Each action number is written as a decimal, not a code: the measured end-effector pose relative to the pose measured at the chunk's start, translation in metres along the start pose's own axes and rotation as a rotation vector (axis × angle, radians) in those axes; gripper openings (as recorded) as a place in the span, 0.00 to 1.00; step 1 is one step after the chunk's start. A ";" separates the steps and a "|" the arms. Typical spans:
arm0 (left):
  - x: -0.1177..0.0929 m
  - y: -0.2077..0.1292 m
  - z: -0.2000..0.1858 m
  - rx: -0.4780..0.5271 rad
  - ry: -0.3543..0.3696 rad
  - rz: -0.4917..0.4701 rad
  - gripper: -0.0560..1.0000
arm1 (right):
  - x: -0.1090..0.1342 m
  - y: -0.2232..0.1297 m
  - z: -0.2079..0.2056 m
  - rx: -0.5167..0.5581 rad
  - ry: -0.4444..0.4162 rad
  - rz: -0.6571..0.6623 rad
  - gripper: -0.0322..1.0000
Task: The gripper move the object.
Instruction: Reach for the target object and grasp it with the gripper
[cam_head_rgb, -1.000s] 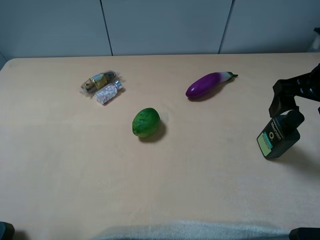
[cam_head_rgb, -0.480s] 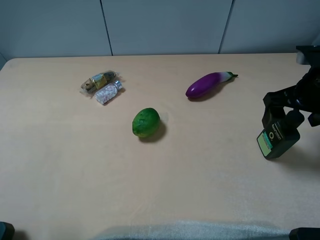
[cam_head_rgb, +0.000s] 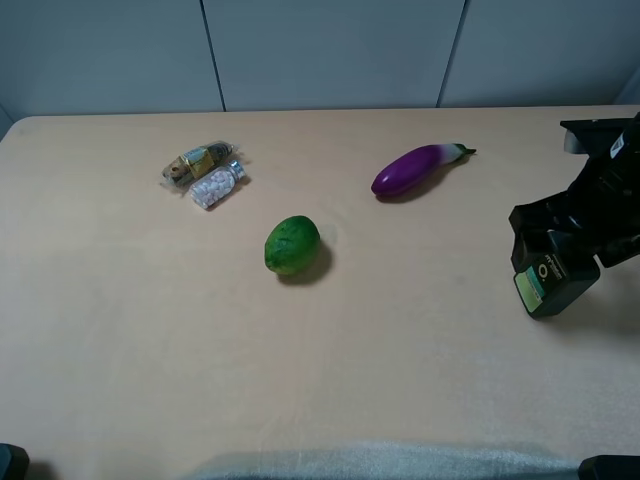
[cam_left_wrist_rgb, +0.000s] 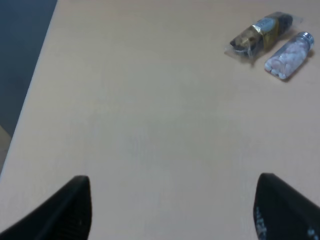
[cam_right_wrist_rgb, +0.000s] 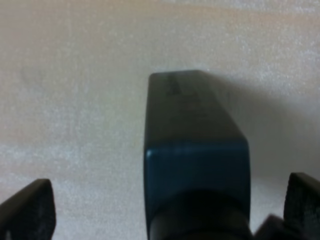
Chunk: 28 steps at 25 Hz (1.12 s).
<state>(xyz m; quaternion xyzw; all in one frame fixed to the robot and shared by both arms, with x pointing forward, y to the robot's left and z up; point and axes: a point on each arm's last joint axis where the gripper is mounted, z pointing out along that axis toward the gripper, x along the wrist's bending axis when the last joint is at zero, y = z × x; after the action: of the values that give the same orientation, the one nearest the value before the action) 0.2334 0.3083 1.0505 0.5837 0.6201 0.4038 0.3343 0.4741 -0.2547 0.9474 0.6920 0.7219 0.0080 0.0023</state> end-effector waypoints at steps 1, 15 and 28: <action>0.000 0.000 0.000 0.000 0.000 0.000 0.75 | 0.000 0.000 0.001 0.003 0.000 0.000 0.70; 0.000 0.000 0.000 0.000 0.000 0.000 0.75 | 0.000 -0.001 0.019 0.040 -0.006 0.000 0.70; 0.000 0.000 0.000 0.000 0.000 0.000 0.75 | 0.000 -0.001 0.019 0.033 -0.005 0.000 0.50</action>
<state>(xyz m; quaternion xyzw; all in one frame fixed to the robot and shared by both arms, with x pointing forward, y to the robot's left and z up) 0.2334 0.3083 1.0505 0.5837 0.6201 0.4038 0.3342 0.4737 -0.2547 0.9280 0.6918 0.7220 -0.0057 -0.0074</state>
